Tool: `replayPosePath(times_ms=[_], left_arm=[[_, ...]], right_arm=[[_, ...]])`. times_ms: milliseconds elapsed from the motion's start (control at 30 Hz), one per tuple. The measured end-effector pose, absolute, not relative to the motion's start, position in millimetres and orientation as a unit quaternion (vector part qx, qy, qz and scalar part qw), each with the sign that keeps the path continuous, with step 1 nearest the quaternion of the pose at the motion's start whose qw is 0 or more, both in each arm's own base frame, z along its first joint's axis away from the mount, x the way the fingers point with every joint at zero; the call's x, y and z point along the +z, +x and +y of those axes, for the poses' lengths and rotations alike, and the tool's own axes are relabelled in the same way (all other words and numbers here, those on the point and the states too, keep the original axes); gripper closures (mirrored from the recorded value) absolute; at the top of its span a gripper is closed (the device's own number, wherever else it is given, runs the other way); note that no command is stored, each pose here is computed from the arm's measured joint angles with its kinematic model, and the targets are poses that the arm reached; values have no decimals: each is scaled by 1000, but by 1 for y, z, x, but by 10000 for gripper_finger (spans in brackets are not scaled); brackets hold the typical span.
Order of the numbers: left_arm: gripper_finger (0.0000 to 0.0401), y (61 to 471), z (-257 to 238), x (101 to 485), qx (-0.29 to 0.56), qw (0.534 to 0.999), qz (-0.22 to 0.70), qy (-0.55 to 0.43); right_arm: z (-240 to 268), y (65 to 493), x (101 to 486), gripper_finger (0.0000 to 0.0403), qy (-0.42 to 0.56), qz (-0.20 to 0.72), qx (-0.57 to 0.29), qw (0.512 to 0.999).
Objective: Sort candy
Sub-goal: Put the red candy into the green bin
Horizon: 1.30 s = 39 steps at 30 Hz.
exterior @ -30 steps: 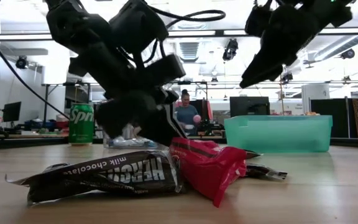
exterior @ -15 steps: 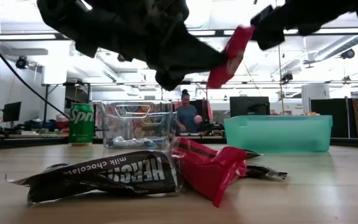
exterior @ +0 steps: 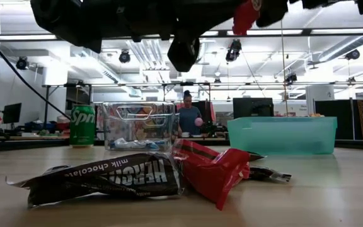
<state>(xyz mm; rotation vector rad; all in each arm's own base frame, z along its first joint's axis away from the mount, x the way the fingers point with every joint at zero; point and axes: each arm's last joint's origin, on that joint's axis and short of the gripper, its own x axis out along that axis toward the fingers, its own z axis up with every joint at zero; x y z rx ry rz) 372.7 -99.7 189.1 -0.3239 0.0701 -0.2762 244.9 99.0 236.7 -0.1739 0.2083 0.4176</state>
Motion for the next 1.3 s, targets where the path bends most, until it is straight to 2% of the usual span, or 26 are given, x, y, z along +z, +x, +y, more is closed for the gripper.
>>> replayPosePath(times_ms=[300,400,600,667,833,1067,1300], left_arm=[[401,377,-100,180,-123,977,12,-171],[401,378,-100,178,-124,976,11,-177],[401,378,-101,177,-124,976,14,-178],[397,378,-101,176,-123,976,16,-178],[368,378,-101,176,-122,975,17,-186],[300,378,-101,175,-119,977,20,-175],[247,376,-99,168,-106,976,87,-169]], right_arm=[[103,255,229,222,-94,84,213,969],[103,257,229,254,-94,80,211,970],[103,257,229,361,-95,78,206,971],[101,258,229,380,-91,80,203,972],[96,259,229,380,-60,86,194,975],[92,259,232,381,-32,87,186,978],[87,256,236,382,-32,90,162,982]])
